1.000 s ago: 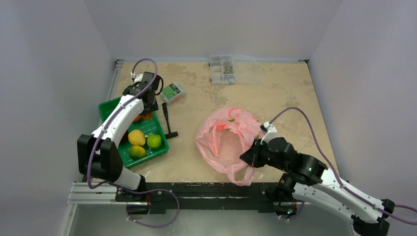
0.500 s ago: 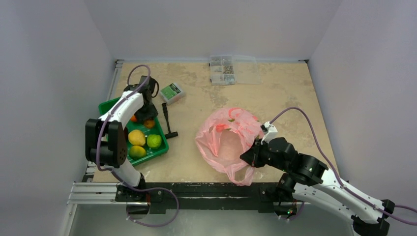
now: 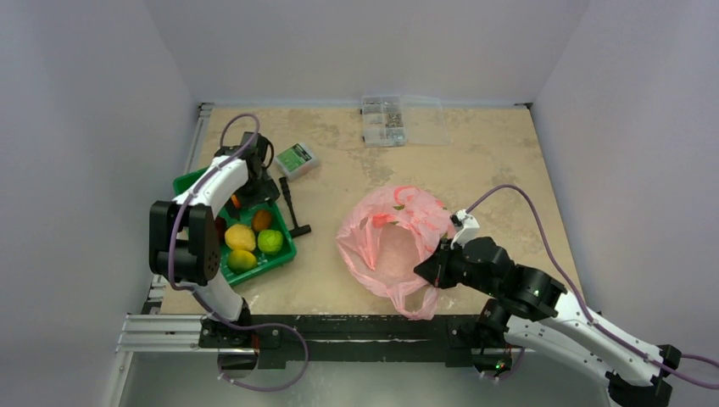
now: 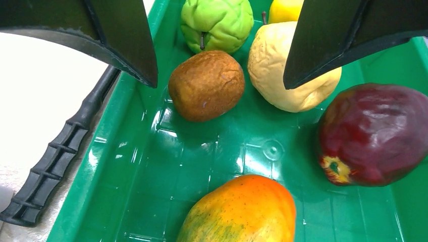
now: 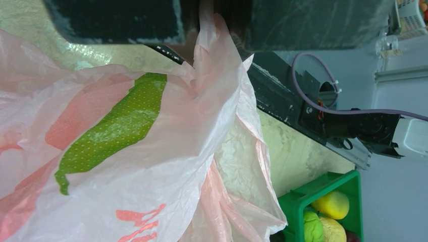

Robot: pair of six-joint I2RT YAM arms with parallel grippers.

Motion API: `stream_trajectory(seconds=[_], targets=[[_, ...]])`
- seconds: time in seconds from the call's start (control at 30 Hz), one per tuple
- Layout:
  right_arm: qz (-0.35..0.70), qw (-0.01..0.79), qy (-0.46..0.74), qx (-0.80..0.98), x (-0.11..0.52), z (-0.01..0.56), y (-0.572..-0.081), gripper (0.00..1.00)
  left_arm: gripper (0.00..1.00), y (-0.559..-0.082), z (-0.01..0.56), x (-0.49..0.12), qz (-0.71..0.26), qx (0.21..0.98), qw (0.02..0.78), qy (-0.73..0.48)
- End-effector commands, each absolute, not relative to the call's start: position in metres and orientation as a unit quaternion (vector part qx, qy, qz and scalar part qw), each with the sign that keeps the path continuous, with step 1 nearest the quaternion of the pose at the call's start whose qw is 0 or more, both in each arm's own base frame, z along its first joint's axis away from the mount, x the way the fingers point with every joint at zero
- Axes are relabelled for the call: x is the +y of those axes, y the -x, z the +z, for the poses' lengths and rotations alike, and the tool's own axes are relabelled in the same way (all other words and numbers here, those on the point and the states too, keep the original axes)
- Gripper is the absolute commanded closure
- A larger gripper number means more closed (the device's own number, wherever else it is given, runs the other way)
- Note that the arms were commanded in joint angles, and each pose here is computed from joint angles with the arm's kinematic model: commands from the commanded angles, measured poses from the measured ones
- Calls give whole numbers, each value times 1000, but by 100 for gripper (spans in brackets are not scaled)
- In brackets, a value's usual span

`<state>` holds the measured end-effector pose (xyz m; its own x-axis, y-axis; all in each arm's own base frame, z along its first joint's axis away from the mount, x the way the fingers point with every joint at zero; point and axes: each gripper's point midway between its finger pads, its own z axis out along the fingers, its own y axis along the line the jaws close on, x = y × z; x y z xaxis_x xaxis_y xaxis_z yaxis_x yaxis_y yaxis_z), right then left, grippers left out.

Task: Take the fake fruits out of the plastic bag
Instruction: Place the fake fruit in the bin, then place the plastic bag at the center of the board.

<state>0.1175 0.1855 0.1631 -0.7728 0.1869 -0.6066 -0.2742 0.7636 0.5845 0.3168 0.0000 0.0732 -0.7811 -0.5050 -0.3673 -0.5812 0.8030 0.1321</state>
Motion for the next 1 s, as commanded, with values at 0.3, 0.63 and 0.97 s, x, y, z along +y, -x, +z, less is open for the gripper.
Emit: stream_trajectory(seconds=[0.3, 0.63, 0.97], targets=[[345, 376, -18, 860, 184, 186, -136, 100, 7, -347, 157, -43, -64, 911, 358, 194], [158, 509, -218, 818, 96, 216, -191, 88, 7, -306, 252, -132, -192, 805, 558, -62], [212, 546, -95, 805, 112, 270, -184, 19, 4, -208, 323, -119, -282, 779, 560, -11]])
